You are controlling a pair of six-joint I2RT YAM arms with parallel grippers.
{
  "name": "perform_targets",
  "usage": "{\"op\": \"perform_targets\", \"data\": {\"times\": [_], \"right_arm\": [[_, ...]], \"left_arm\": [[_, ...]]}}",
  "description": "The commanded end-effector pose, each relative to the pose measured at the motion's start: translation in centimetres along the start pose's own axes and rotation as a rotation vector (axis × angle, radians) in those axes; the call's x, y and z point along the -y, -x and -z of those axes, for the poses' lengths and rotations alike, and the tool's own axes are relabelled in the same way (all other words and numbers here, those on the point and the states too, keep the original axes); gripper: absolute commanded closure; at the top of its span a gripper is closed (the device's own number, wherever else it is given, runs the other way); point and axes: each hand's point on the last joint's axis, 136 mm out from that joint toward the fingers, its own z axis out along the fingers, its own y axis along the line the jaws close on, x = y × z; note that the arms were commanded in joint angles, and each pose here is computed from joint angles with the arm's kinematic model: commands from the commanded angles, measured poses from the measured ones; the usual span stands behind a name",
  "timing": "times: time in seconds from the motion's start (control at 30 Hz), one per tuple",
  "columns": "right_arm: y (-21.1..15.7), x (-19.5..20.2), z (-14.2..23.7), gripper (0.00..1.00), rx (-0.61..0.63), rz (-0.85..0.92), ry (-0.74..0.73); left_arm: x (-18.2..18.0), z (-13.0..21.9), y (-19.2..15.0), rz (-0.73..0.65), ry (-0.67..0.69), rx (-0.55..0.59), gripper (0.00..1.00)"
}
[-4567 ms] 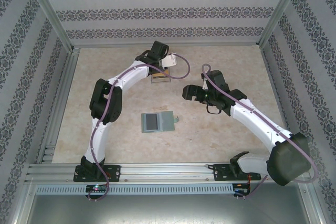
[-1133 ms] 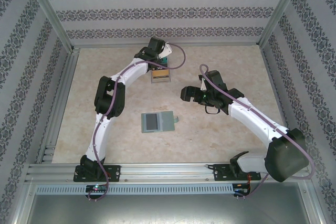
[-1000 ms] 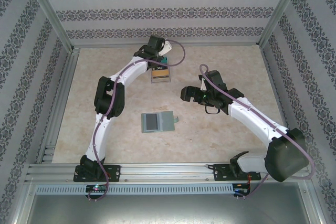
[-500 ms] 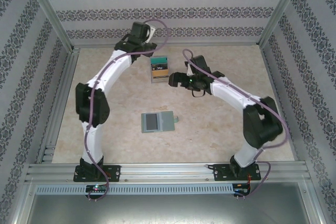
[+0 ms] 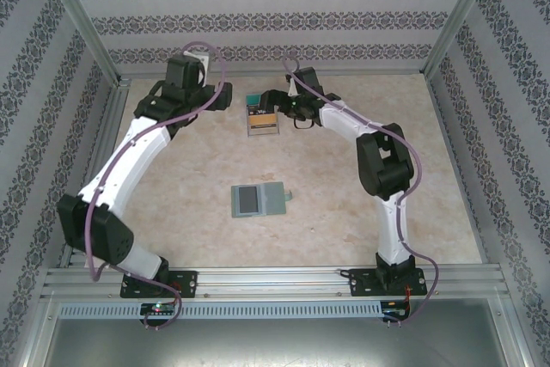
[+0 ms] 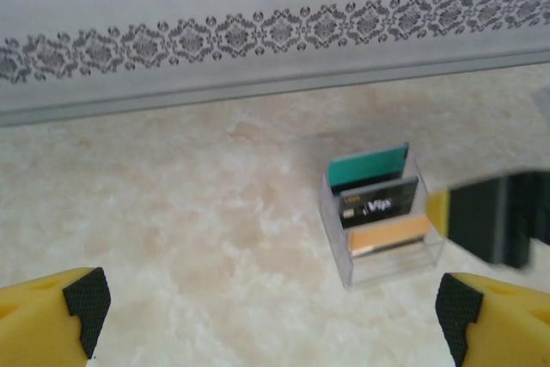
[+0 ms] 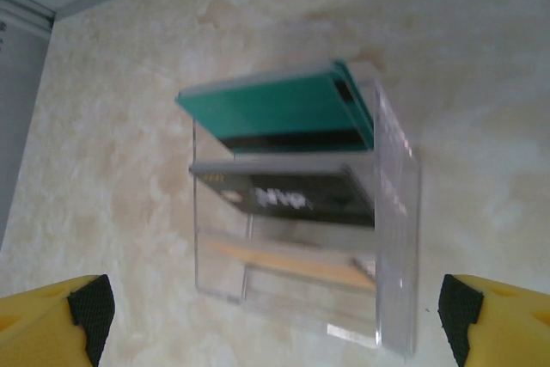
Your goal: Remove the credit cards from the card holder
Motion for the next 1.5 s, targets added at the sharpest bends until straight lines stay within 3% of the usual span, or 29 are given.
{"op": "perform_targets", "data": {"times": [0.0, 0.4, 0.63, 1.03, 1.47], "right_arm": [[2.3, -0.6, -1.1, 0.02, 0.050, -0.035, 0.079], [6.0, 0.9, -4.5, 0.02, 0.134, -0.106, 0.195], [7.6, 0.2, -6.6, 0.02, 0.139, -0.140, 0.365], [6.2, -1.5, -8.3, 0.02, 0.060, -0.133, 0.496], [2.9, -3.2, -7.7, 0.02, -0.005, -0.120, 0.514]], "left_arm": [[0.1, 2.6, -0.7, 0.098, -0.040, 0.007, 0.00], [-1.1, 7.3, -4.7, 0.193, -0.044, -0.005, 0.00], [-1.7, 8.7, -5.3, 0.201, -0.029, 0.006, 0.00], [-2.0, 8.9, -5.9, 0.199, -0.020, 0.001, 0.00], [-1.8, 8.8, -6.0, 0.185, -0.031, -0.001, 0.00]]}}
